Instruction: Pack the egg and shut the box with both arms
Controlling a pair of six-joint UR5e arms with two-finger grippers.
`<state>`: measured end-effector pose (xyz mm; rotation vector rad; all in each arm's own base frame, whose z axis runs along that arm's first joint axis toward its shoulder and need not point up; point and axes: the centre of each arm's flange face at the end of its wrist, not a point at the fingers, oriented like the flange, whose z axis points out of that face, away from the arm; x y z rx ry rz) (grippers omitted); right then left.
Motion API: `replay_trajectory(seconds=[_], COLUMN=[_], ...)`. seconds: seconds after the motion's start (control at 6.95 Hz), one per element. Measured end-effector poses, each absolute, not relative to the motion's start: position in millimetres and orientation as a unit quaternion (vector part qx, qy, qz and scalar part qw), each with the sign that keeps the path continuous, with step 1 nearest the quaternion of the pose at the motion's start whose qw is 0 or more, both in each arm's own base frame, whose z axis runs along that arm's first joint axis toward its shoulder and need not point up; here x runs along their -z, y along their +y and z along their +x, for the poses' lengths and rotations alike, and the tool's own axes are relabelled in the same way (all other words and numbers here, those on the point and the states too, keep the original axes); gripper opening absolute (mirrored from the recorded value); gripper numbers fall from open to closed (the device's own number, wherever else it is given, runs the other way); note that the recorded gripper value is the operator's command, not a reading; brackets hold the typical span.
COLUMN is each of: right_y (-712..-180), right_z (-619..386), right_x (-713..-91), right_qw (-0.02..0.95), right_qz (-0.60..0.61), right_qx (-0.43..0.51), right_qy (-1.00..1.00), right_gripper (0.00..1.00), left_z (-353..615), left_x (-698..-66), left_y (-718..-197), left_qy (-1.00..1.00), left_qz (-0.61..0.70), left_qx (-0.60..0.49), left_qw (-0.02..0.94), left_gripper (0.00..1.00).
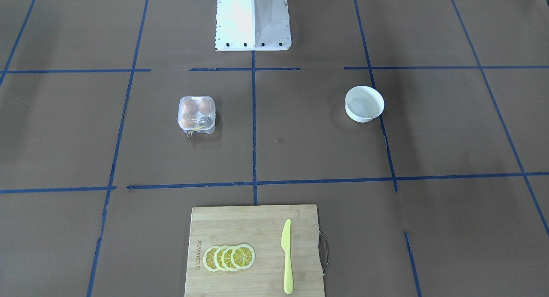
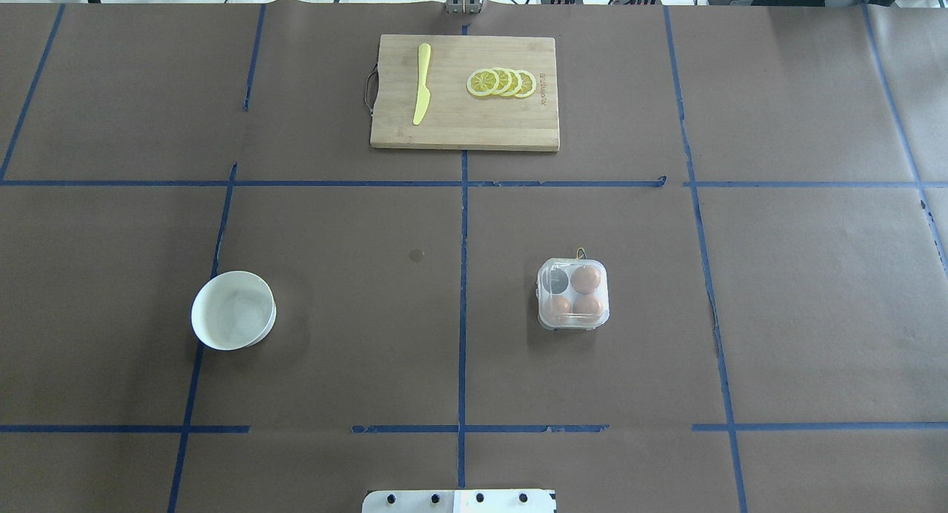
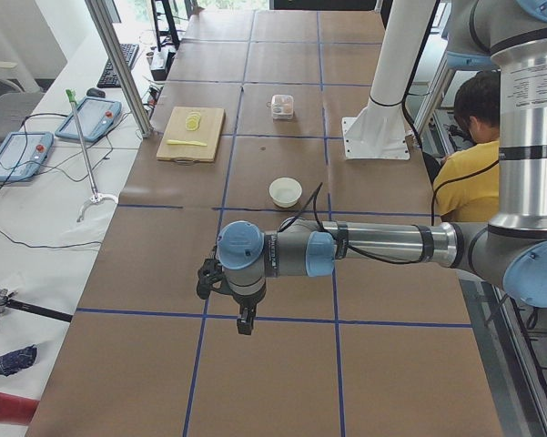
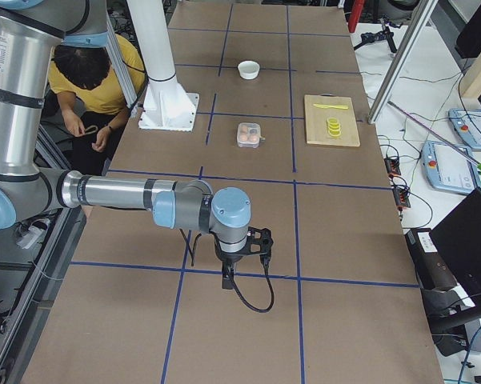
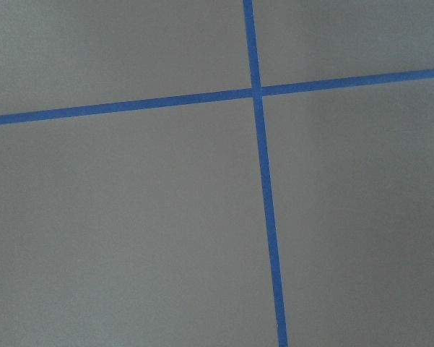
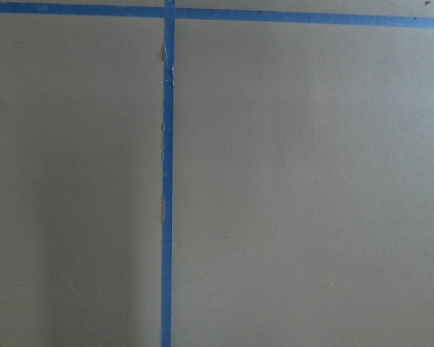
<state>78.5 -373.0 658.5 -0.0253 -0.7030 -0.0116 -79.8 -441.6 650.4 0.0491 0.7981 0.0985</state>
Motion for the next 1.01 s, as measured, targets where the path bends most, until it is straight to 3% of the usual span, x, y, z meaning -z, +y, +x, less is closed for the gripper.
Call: replay_trajectory(seconds=[1.01], right_y=[-374.6], right_z=[78.6], right_x=[-655.1], right_qw=[0.939], right_qz=[-0.006], right_qx=[0.012], right_qy=[-0.344], right_gripper=[1.0], left_z=[-79.5], left_x=[-653.6], left_y=[-435.1], left_qy=[0.389], left_qz=[0.021], left_qx=[-0.047], left_qw=[0.92], left_gripper=[1.0])
